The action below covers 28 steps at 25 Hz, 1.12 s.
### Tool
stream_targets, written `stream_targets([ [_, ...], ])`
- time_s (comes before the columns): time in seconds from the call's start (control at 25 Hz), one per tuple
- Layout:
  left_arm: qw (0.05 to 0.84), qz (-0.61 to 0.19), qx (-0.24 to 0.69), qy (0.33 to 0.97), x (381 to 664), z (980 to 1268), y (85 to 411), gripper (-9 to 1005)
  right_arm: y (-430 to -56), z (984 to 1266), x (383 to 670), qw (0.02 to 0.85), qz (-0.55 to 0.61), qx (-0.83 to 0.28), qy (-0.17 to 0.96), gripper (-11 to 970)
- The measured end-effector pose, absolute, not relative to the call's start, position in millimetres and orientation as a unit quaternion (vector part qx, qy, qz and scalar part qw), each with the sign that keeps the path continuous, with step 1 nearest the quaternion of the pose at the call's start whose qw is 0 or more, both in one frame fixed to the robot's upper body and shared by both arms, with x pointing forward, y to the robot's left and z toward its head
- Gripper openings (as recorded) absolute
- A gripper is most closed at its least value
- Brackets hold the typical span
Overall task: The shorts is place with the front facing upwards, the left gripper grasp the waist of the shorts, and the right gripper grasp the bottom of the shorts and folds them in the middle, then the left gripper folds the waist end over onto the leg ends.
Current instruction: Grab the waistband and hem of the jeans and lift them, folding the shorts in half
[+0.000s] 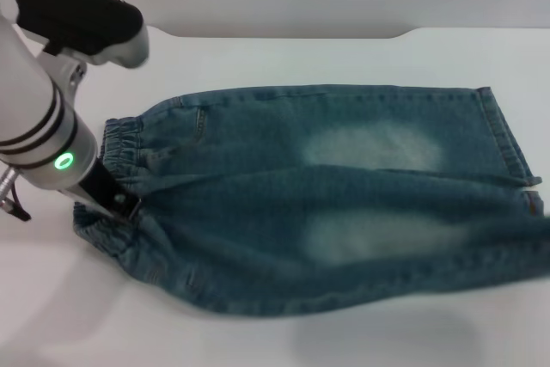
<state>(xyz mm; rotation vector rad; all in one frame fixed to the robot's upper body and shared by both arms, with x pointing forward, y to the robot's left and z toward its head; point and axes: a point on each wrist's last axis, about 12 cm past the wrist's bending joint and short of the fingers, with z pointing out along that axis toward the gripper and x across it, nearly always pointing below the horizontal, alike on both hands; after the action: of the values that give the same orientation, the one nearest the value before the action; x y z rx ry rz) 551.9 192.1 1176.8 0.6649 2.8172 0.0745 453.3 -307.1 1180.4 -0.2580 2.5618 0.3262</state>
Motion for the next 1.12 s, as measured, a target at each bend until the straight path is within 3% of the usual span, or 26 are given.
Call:
stream_targets([
  [0.6,0.239,-0.003,0.192,0.952,567,1185,212,64,-344,1209,463,0.441,0.084,-0.081,0.890,8],
  [1.12,0.320,-0.041,0.189,0.928,587,1172,206,64,-358,1163,491,0.509,0.069,-0.055,0.856,8],
])
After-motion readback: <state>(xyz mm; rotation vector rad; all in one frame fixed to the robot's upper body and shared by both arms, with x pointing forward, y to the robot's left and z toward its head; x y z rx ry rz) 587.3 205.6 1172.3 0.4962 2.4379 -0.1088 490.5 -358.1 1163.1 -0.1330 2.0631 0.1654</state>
